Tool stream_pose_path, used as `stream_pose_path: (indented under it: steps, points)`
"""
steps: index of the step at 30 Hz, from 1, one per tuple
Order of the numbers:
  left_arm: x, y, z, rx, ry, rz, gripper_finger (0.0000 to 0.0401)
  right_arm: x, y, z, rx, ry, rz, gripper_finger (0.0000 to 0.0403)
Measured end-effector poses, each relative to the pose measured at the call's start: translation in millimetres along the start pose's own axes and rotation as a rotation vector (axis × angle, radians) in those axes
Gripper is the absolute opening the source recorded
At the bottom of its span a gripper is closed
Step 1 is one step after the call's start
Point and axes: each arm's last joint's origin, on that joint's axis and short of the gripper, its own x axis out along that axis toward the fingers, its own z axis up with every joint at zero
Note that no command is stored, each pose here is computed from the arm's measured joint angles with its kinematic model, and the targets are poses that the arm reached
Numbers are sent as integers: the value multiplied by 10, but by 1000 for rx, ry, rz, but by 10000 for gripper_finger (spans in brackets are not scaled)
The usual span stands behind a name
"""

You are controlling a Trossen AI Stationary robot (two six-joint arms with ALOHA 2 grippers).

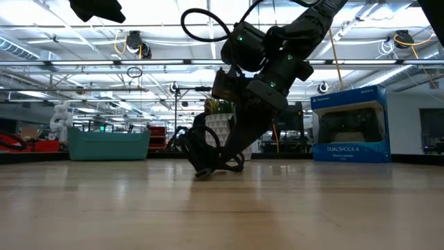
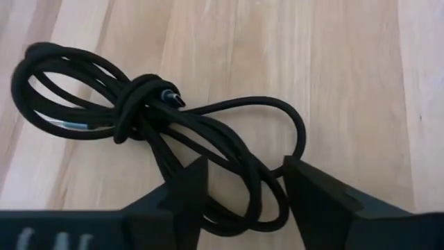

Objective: Pick and place USB-C Cables
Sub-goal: Put the black USB cable into the blue bin

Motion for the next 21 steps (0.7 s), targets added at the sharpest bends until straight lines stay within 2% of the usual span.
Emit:
stream_pose_path:
  steps: [14,19,21]
  points:
    - [0,0,0,6,0,1,129,-67,14,26,-63,-8,-2,24]
    - [0,0,0,8,0,0,129,-256,56,92,-82,-26,-16,9]
    - [0,0,0,15,0,0,129,-354,92,122,-86,-33,-57,13]
